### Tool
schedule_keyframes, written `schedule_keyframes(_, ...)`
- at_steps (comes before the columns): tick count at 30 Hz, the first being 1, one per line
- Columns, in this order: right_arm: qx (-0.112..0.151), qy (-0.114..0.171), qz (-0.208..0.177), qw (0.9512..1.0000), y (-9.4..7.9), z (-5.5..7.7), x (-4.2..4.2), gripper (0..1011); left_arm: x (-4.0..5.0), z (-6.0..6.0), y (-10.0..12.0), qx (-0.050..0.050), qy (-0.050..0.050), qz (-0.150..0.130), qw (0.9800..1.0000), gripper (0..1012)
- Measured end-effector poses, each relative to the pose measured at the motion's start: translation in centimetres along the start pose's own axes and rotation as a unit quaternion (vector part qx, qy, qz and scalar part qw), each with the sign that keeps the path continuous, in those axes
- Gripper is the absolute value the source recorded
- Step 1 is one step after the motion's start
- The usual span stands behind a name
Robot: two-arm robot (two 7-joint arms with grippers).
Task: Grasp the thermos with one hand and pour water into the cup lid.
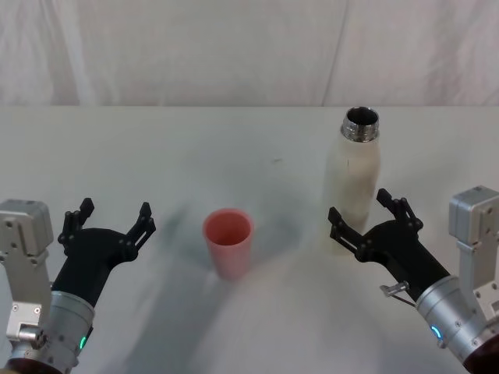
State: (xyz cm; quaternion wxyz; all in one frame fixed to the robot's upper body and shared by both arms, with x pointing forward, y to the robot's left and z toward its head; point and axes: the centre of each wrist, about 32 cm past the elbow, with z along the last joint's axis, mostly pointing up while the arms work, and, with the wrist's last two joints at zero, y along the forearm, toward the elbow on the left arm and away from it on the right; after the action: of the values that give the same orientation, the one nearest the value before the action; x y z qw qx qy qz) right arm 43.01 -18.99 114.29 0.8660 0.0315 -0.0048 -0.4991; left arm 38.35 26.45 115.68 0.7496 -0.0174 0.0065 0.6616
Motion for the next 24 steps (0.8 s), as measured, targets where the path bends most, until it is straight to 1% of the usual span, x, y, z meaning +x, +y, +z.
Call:
schedule_keyframes(9, 0.005, 0.002, -0.011, 0.9999, -1.3, 0.1, 0.14, 1000, 0.0, 0.0, 0.0, 0.0, 0.0, 0.0, 1.0, 1001)
schedule_keyframes(17, 0.012, -0.012, -0.026, 0.9995, -2.6, 0.2, 0.1, 1000, 0.0, 0.0, 0.0, 0.0, 0.0, 0.0, 1.0, 1001)
schedule_keyframes(18, 0.013, -0.018, -0.031, 0.9993, -3.0, 0.2, 0.04, 1000, 0.0, 0.0, 0.0, 0.0, 0.0, 0.0, 1.0, 1001)
schedule_keyframes(24, 0.011, -0.029, -0.041, 0.9987, -3.9, -0.1, -0.12, 1000, 0.0, 0.0, 0.0, 0.0, 0.0, 0.0, 1.0, 1001)
